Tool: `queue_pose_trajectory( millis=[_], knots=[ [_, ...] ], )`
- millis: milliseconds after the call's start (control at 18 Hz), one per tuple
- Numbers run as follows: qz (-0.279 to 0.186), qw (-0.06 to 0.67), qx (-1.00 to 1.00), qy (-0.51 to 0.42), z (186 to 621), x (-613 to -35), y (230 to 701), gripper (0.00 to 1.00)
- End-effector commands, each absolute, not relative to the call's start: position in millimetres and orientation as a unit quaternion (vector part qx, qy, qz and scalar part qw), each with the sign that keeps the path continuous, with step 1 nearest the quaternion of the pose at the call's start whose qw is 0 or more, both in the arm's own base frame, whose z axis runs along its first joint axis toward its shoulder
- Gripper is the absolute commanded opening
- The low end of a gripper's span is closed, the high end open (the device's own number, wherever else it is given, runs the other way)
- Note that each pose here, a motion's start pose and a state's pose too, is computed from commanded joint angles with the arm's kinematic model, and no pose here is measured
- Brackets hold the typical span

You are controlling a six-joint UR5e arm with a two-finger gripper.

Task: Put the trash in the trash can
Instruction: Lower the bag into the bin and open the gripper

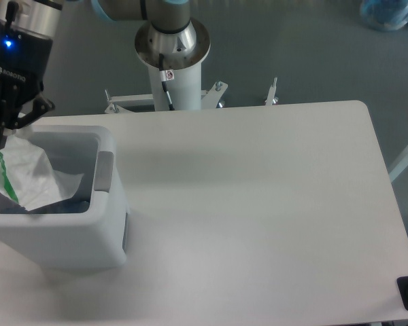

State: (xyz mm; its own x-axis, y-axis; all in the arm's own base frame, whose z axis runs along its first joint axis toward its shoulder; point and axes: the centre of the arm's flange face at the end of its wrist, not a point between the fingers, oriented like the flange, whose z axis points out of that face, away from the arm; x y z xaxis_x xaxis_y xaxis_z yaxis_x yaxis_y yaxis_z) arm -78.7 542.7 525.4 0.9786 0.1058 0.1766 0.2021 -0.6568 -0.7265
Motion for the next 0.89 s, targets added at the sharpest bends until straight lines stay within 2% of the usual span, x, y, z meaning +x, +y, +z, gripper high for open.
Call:
queue_pose_trajectory(
  millis=[56, 111, 500, 722, 889],
  knots=[
    [-0.059, 0.404, -0.909, -0.082, 522.9, -78.8, 543.0, 0.89],
    [-0.059, 0.404, -0.909, -0.086, 523.7, -79.0, 543.0, 1.0],
    [-0.049, 0.407, -0.908, -0.084, 530.5, -80.2, 537.5, 1.0],
    [0.032, 0.371, -0.924, -0.092, 506.5, -98.6, 542.6, 1.0],
    [0.04, 0.376, -0.921, -0.093, 514.9, -100.3, 543.3, 1.0]
  ],
)
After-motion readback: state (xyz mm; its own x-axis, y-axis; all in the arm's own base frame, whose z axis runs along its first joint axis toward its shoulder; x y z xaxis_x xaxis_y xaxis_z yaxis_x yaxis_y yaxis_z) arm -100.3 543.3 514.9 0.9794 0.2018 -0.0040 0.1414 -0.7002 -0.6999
